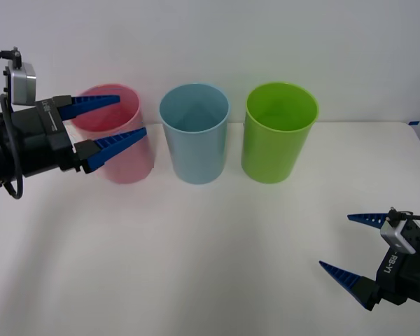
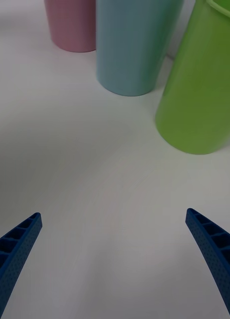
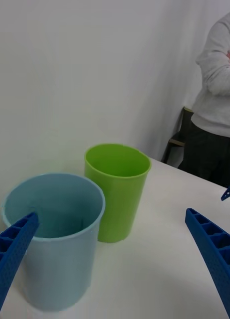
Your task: Put cans in the blue bin and PET bottles in the pink bin and trash in the green bin.
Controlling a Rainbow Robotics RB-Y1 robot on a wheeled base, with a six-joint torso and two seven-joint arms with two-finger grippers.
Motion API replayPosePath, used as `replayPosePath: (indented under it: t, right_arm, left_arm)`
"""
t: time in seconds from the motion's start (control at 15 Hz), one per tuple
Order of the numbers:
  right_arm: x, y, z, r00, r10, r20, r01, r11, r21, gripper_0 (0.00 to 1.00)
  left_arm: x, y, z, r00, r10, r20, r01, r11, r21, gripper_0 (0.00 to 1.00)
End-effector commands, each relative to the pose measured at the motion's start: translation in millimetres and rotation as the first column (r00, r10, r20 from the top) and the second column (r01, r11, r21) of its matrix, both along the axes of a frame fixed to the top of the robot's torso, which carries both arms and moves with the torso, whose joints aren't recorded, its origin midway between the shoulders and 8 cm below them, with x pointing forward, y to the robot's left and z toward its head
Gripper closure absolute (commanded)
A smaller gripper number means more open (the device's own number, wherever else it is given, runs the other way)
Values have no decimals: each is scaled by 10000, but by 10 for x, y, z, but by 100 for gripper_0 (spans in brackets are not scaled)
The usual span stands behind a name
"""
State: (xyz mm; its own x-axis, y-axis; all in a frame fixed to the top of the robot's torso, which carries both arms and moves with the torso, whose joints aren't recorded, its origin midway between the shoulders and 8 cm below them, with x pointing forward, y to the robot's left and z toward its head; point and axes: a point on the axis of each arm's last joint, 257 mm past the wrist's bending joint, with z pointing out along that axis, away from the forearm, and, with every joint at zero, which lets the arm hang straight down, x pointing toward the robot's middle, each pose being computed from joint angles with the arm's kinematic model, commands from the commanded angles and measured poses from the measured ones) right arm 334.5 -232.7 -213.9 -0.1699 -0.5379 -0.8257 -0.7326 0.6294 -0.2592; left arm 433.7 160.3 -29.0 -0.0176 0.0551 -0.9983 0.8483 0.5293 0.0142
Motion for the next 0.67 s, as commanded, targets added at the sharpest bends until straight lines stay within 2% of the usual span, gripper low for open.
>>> replayPosePath:
  t: [0.07,0.33,0.53,0.67]
  right_arm:
    - [0,0,0,10000,0,0,0,10000,0,0]
    - [0,0,0,10000,0,0,0,10000,0,0]
    - [0,0,0,10000,0,0,0,10000,0,0]
    - [0,0,0,10000,0,0,0,10000,0,0]
  left_arm:
    - [-273,113,-228,9985,377,-396,-367,9990,249,0]
    - [-596,229,-616,9890,901,-1171,-810,9935,801,0]
    - [-771,359,-982,9712,1491,-1856,-1230,9818,1447,0]
    - [-866,451,-1211,9541,1838,-2365,-1447,9742,1733,0]
